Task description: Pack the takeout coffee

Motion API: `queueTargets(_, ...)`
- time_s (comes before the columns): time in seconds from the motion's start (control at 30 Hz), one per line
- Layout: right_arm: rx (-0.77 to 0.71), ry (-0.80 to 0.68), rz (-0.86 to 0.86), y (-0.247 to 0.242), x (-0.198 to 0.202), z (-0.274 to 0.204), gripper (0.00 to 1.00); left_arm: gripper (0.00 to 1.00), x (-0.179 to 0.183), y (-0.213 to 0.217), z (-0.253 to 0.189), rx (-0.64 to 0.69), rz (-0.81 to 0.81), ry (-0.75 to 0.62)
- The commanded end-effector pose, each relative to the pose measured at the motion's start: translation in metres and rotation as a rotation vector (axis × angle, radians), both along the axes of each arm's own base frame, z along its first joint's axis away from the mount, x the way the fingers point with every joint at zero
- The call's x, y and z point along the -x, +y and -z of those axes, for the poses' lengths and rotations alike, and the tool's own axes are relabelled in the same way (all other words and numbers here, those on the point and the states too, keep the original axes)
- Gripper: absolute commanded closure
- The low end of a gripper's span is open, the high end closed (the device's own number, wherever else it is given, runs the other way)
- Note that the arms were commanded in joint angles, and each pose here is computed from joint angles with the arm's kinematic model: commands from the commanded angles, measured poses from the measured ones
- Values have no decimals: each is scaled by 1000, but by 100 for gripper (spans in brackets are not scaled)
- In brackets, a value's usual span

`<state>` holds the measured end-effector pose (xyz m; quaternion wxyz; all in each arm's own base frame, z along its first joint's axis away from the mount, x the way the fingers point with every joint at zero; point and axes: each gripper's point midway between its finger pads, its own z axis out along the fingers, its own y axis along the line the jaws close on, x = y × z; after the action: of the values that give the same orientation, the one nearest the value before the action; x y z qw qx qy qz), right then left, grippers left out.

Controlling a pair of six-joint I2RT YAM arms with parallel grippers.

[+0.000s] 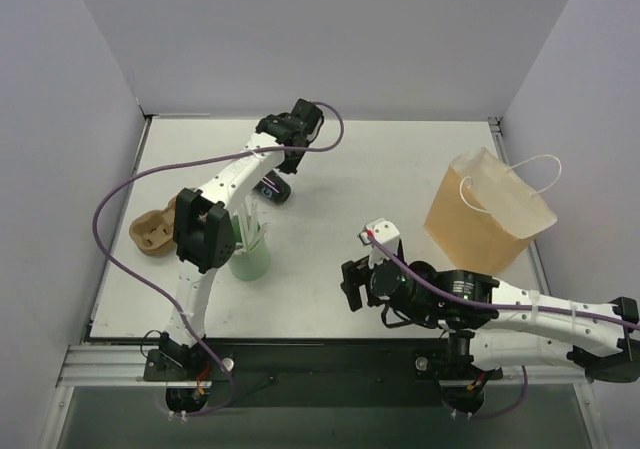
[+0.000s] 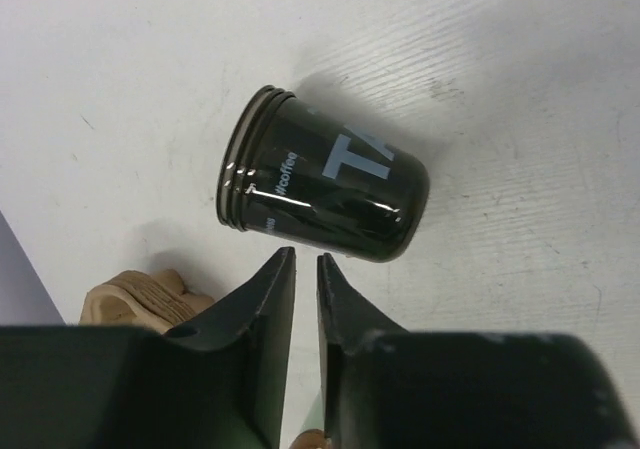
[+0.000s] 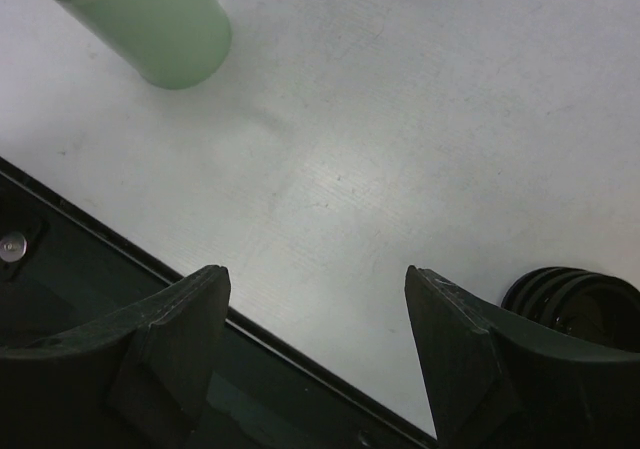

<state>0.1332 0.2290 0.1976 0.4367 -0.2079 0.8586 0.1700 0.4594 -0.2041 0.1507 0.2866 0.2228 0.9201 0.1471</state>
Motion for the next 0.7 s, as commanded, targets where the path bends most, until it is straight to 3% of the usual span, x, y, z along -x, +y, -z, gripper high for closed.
queueTargets(0.0, -41, -98, 46, 18, -41, -38, 28, 71, -15, 31, -43, 245, -93, -69)
queueTargets(0.1, -93, -52, 88, 22, -79, -39, 28, 65, -21, 43, -43, 385, -93, -50)
queueTargets(0.2, -99, -10, 84, 27, -97, -35, 28, 63, -26, 63, -38, 433, -108, -29)
queueTargets(0.4, -63, 32, -12, 48, -99, -23, 25, 56, -35, 87, -24, 581, -80, 19)
queueTargets(0.67, -40, 70, -66, 62, -103, -14, 20, 52, -39, 81, 7, 769, 0, 117)
